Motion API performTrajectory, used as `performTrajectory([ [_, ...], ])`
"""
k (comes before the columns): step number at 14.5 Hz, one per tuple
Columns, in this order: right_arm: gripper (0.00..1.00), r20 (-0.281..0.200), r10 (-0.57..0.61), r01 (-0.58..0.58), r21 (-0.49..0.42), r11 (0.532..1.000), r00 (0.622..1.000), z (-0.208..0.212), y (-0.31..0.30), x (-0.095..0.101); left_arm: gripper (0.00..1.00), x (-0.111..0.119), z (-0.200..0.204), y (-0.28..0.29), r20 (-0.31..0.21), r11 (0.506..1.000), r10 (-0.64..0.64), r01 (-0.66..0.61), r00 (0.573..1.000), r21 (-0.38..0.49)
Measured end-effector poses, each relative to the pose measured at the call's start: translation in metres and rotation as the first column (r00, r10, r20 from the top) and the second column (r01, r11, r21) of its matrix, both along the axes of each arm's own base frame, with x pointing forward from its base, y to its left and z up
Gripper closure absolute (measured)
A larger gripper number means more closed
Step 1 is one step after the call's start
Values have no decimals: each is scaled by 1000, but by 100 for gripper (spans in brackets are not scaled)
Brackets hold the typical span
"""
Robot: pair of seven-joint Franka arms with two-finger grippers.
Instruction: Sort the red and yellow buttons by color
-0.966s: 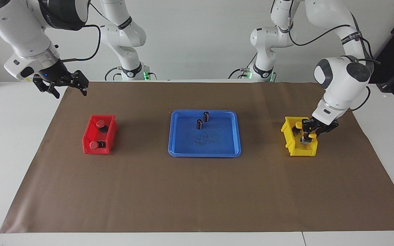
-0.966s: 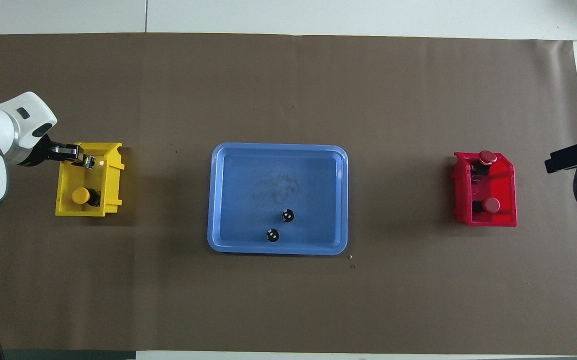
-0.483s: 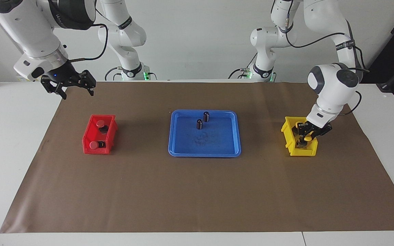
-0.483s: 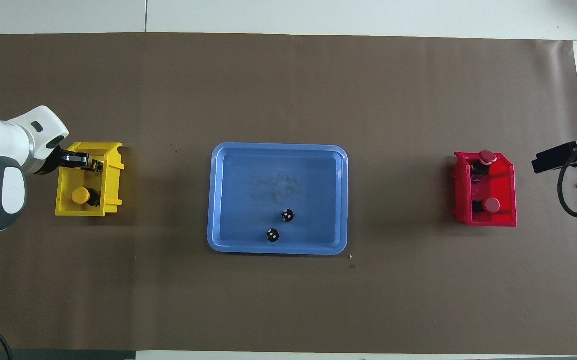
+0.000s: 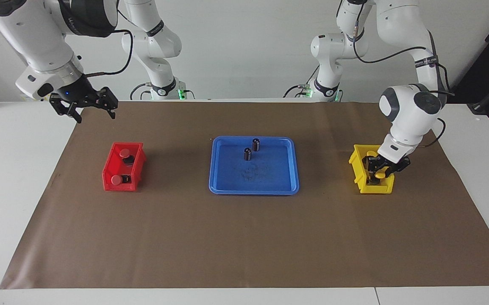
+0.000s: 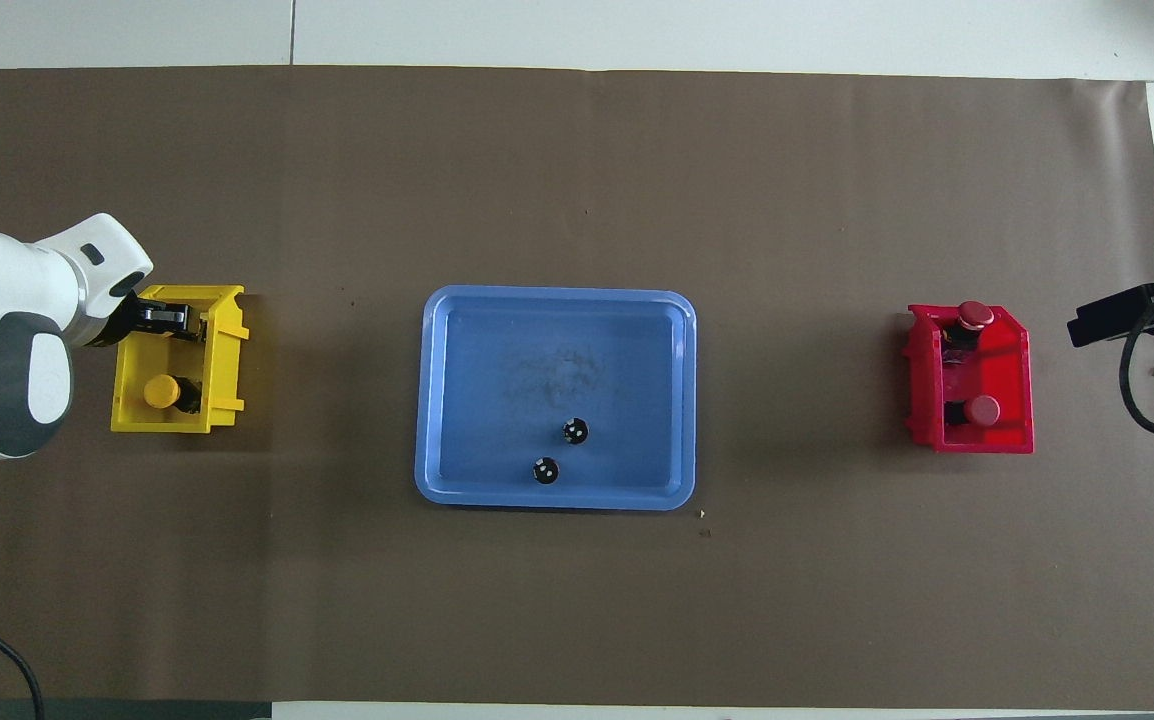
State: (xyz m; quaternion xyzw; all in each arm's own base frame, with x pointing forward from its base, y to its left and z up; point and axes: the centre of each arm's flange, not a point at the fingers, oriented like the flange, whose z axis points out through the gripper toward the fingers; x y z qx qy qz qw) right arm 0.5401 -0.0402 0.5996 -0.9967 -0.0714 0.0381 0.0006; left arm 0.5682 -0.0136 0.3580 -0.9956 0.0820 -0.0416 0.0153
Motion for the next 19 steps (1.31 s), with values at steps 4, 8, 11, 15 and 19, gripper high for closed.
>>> performTrajectory([
  [4,0,0,0,0,0,1000,1000,0,0,0,36,6,20,-3,-13,1000,-4,4,1000,1],
  [8,0,0,0,0,0,1000,1000,0,0,0,0,20,87,-5,-43,1000,-4,4,999,3],
  [11,0,0,0,0,0,1000,1000,0,0,0,0,19,151,-6,-89,1000,-17,18,996,6],
  [15,0,0,0,0,0,1000,1000,0,0,0,0,6,227,-19,-100,999,-43,44,994,4],
  [19,0,0,0,0,0,1000,1000,0,0,0,0,-8,262,-44,-85,996,-87,88,993,3],
])
